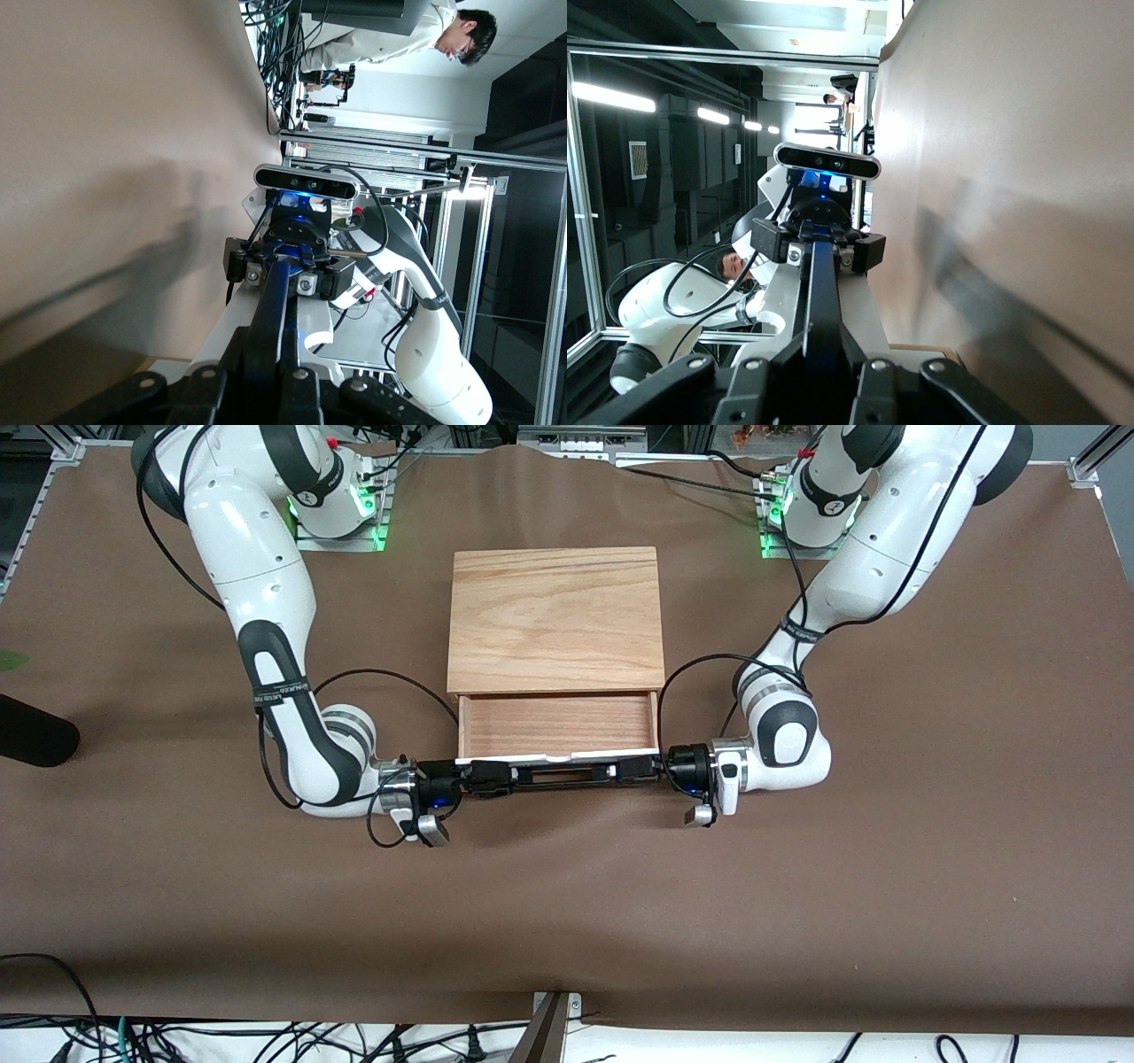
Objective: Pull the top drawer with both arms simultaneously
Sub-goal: 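Open both grippers and lift them away from the handle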
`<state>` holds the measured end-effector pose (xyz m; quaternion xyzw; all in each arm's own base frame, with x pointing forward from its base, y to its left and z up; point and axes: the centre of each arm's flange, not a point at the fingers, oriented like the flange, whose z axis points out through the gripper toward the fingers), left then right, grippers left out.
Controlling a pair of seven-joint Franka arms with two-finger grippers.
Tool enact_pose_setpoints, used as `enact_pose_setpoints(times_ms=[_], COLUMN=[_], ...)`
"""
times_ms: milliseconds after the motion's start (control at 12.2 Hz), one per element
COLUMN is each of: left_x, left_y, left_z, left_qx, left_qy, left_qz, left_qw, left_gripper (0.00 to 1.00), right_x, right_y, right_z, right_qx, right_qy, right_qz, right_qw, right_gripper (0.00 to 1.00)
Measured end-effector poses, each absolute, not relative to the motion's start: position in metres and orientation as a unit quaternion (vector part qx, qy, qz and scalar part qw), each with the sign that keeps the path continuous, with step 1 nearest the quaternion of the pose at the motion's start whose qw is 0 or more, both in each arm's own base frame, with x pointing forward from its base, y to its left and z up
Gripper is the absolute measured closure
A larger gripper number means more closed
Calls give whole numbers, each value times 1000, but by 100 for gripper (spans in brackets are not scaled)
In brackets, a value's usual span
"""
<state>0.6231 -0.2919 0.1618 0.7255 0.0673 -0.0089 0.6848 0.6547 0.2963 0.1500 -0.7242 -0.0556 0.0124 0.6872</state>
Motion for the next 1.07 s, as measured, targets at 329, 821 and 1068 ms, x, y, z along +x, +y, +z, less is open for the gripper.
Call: enact_pose_setpoints(times_ms=[329, 821, 1068], left_x=[625, 645, 643], left_y=[-292, -248, -249], left_z=[163, 191, 202], left_qx=[725, 706, 706], left_qy=[66, 97, 97], left_qz=[-7, 4, 3], left_qw=[685, 702, 702], left_gripper=[82, 30, 0], right_x=[656, 664, 664], right_y=[296, 276, 277], right_z=[151, 143, 143], right_qx=[-724, -735, -735], right_qy=[-56, -34, -34], right_qz=[11, 4, 4], right_qw=[687, 677, 677], right_gripper=[90, 90, 89])
